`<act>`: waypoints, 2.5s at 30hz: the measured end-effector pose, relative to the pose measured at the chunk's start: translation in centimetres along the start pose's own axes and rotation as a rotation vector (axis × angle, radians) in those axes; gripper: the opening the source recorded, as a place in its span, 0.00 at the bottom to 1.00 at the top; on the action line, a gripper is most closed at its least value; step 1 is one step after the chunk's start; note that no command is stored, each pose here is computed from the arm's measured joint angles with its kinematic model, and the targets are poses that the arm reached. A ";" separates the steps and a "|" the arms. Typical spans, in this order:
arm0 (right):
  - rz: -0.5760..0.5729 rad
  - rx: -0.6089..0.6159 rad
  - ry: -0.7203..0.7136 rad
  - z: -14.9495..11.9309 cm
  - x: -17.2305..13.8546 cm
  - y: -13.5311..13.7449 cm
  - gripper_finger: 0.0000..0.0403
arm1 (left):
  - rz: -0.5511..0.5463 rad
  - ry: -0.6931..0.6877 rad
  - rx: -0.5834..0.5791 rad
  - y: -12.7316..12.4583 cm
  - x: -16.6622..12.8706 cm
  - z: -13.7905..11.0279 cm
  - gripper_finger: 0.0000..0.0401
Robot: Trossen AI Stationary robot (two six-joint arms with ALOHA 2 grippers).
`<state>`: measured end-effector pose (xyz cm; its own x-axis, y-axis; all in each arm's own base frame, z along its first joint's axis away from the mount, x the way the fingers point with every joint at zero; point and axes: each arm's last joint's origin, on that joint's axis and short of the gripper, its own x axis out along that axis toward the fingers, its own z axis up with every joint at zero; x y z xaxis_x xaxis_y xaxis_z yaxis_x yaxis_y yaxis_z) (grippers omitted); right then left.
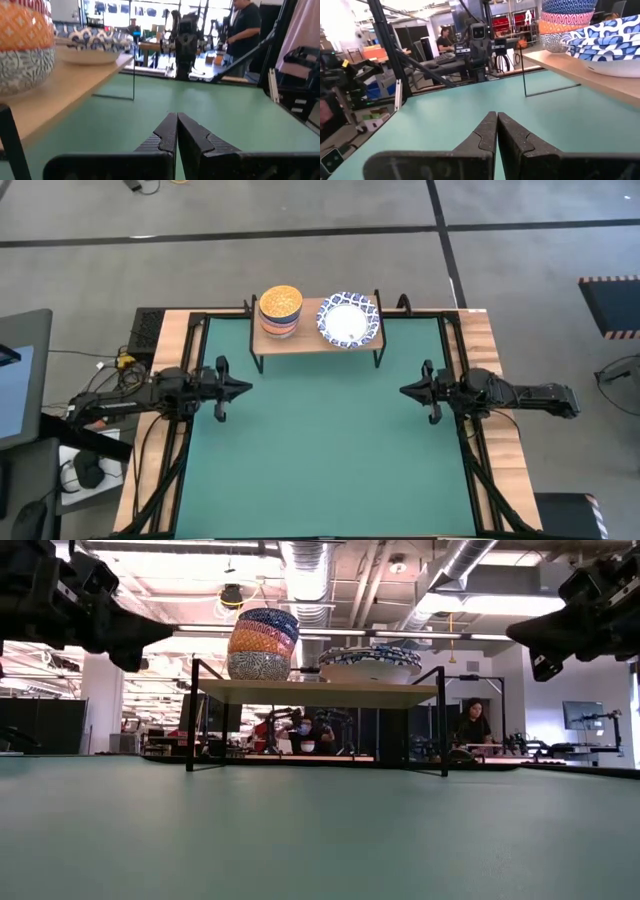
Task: Place and stack bowls onto a shelf
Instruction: Return to Home Position
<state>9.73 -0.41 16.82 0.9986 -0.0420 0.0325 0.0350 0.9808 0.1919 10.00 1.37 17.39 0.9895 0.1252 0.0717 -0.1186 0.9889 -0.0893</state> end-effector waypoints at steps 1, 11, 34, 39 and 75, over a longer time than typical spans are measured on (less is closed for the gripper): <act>-0.002 0.000 0.002 0.0 0.0 0.0 0.10 | 0.001 0.015 0.000 0.0 0.0 -0.1 0.00; -0.005 0.000 0.017 -0.1 0.0 0.0 0.10 | 0.041 0.101 -0.001 0.2 0.0 -1.0 0.00; -0.006 -0.001 0.022 -0.2 0.0 0.0 0.11 | 0.040 0.102 -0.001 0.2 0.0 -1.1 0.00; -0.006 -0.001 0.023 -0.2 0.0 0.0 0.11 | 0.040 0.102 -0.001 0.2 0.0 -1.1 0.00; -0.005 -0.001 0.023 -0.2 0.0 0.0 0.11 | 0.051 0.088 0.000 0.3 -0.1 -0.9 0.00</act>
<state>9.75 -0.41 16.63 0.9990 -0.0427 0.0090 0.0402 0.9807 0.1913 9.97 1.57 16.42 0.9857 0.1674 -0.0200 -0.1686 0.9815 -0.0909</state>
